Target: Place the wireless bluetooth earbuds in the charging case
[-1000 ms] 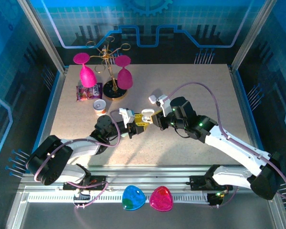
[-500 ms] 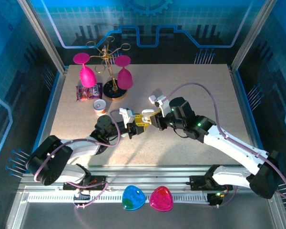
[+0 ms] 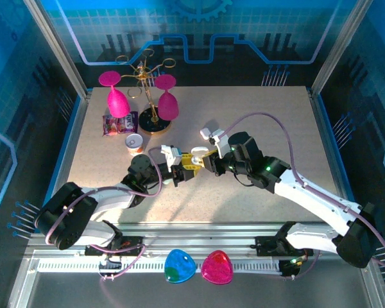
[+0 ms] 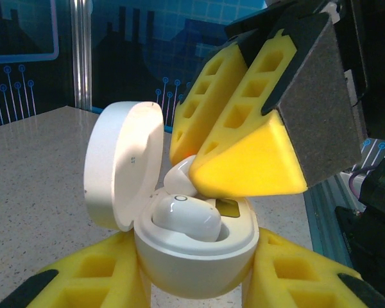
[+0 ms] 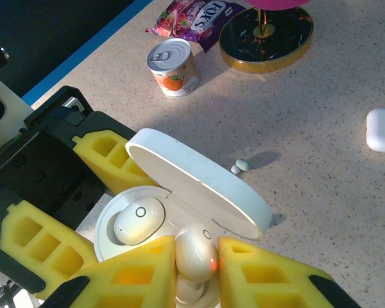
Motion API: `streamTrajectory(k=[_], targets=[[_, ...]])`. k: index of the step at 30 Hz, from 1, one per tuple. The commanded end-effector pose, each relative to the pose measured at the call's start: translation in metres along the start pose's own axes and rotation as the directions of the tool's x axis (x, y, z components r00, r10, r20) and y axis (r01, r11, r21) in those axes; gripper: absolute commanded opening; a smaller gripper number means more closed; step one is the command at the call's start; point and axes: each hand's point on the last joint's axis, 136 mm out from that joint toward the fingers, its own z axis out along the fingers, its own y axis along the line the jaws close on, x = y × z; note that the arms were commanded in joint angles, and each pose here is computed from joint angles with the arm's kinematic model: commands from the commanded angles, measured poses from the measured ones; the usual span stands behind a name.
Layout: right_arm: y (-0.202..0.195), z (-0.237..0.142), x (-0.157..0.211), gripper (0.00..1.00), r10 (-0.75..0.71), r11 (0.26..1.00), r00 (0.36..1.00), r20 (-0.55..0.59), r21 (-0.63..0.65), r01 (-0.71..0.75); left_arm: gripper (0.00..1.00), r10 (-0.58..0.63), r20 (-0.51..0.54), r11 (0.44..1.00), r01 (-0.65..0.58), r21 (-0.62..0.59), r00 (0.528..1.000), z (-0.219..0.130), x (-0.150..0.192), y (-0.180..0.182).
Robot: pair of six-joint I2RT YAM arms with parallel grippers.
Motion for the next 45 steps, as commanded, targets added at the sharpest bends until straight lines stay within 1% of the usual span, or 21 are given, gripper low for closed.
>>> streamTrajectory(k=[1, 10, 12, 13, 20, 21, 23, 25, 30, 32, 36, 40, 43, 45], targets=[[0.005, -0.004, -0.002, 0.21, 0.003, 1.0, 1.0, 0.015, -0.022, -0.003, 0.23, 0.047, 0.066, 0.999, -0.048, 0.017, 0.997, 0.002, -0.026, -0.005], [0.008, -0.004, -0.009, 0.23, 0.019, 0.999, 0.998, 0.067, -0.042, -0.017, 0.23, 0.048, 0.067, 0.999, -0.049, 0.017, 0.997, 0.002, -0.026, -0.005], [0.008, -0.004, -0.008, 0.31, 0.023, 0.999, 0.997, 0.07, -0.046, -0.02, 0.23, 0.049, 0.069, 0.999, -0.05, 0.014, 0.996, 0.002, -0.026, -0.004], [0.008, -0.005, -0.008, 0.34, 0.024, 0.999, 0.997, 0.072, -0.045, -0.021, 0.23, 0.047, 0.068, 0.999, -0.048, 0.014, 0.997, 0.002, -0.026, -0.004], [0.005, -0.026, -0.022, 0.4, 0.028, 1.0, 0.989, 0.144, -0.012, -0.027, 0.23, 0.048, 0.068, 0.999, -0.049, 0.01, 0.997, 0.001, -0.025, -0.004], [0.002, -0.025, -0.013, 0.41, 0.032, 1.0, 0.991, 0.132, -0.004, -0.031, 0.23, 0.048, 0.069, 0.999, -0.049, 0.012, 0.996, 0.001, -0.026, -0.005], [0.001, -0.029, -0.014, 0.43, 0.035, 0.999, 0.989, 0.147, -0.002, -0.035, 0.23, 0.049, 0.07, 0.999, -0.051, 0.013, 0.996, 0.001, -0.026, -0.005], [-0.003, -0.03, -0.012, 0.42, 0.047, 0.999, 0.988, 0.147, 0.01, -0.049, 0.23, 0.05, 0.071, 0.999, -0.051, 0.012, 0.996, 0.001, -0.026, -0.005], [-0.013, -0.025, 0.0, 0.32, 0.073, 0.997, 0.993, 0.095, 0.031, -0.076, 0.23, 0.053, 0.075, 0.998, -0.054, 0.019, 0.996, 0.001, -0.028, -0.006], [-0.012, -0.023, 0.001, 0.32, 0.078, 0.997, 0.993, 0.088, 0.023, -0.08, 0.23, 0.057, 0.077, 0.998, -0.059, 0.021, 0.995, 0.001, -0.029, -0.007], [-0.009, -0.03, -0.008, 0.34, 0.077, 0.997, 0.99, 0.117, 0.007, -0.079, 0.23, 0.073, 0.064, 0.997, -0.075, 0.024, 0.995, 0.001, -0.024, -0.007], [-0.003, -0.04, -0.022, 0.42, 0.081, 0.997, 0.983, 0.163, -0.029, -0.078, 0.23, 0.131, 0.048, 0.99, -0.134, 0.044, 0.99, -0.001, -0.013, -0.011], [-0.004, -0.041, -0.028, 0.47, 0.099, 0.995, 0.98, 0.173, -0.041, -0.093, 0.22, 0.179, 0.048, 0.982, -0.182, 0.056, 0.983, -0.002, -0.009, -0.014], [-0.005, -0.045, -0.041, 0.51, 0.113, 0.993, 0.975, 0.19, -0.044, -0.107, 0.22, 0.202, 0.049, 0.975, -0.205, 0.079, 0.978, -0.003, -0.008, -0.018]])
